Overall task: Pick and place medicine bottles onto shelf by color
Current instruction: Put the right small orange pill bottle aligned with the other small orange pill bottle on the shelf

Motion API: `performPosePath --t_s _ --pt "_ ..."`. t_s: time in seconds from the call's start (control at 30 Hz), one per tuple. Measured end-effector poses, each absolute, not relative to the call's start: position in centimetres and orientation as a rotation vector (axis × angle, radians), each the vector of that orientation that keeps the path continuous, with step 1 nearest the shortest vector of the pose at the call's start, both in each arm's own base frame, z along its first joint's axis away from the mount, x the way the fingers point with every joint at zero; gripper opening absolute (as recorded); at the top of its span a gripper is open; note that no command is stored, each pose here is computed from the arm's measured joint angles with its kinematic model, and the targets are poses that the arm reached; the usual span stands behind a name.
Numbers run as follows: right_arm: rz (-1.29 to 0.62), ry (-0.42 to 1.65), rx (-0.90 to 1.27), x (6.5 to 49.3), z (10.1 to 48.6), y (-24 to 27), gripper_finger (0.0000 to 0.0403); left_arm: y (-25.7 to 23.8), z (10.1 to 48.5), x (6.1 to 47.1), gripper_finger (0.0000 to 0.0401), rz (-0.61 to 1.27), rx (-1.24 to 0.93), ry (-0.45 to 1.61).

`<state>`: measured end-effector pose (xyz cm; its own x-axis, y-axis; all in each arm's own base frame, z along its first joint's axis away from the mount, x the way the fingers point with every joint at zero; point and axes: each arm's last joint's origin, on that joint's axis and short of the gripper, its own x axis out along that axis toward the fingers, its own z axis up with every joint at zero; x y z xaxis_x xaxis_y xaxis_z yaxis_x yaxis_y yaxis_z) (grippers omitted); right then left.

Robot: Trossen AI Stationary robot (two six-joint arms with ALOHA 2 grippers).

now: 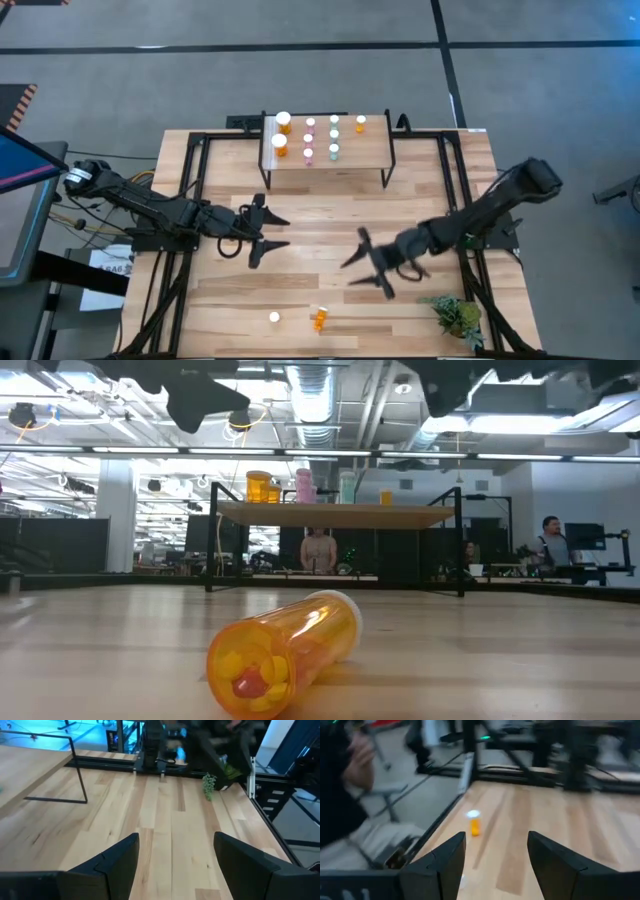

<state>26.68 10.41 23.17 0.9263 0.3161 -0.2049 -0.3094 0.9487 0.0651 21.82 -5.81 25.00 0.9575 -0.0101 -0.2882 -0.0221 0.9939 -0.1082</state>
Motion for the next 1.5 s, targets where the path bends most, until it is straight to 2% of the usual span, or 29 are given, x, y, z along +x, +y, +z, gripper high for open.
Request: performPosePath --t_s 0.13,0.33,0.67,1.0,1.4,1.5 --pt "0.374 0.198 -0.107 28.2 20.5 13.0 0.0234 -5.8 25.0 21.8 0.0245 0.003 -0.112 0.292" --pt "0.364 0.295 -0.066 31.6 17.4 14.3 0.0234 -5.9 25.0 21.8 0.0245 -0.019 -0.115 0.296" --pt "0.560 0.468 0.027 36.1 13.3 15.9 0.0234 -5.9 24.9 21.8 0.0245 -0.021 -0.112 0.306" --pt "0.570 0.637 -0.042 36.8 11.8 16.0 0.0234 -5.9 24.8 21.8 0.0245 -0.017 -0.109 0.315" --pt "0.582 0.577 -0.088 37.1 12.2 15.9 0.0234 -5.9 24.8 21.8 0.0245 -0.017 -0.109 0.316" --pt "0.583 0.607 -0.095 37.1 11.2 15.9 0.0234 -5.9 24.8 21.8 0.0245 -0.017 -0.108 0.319"
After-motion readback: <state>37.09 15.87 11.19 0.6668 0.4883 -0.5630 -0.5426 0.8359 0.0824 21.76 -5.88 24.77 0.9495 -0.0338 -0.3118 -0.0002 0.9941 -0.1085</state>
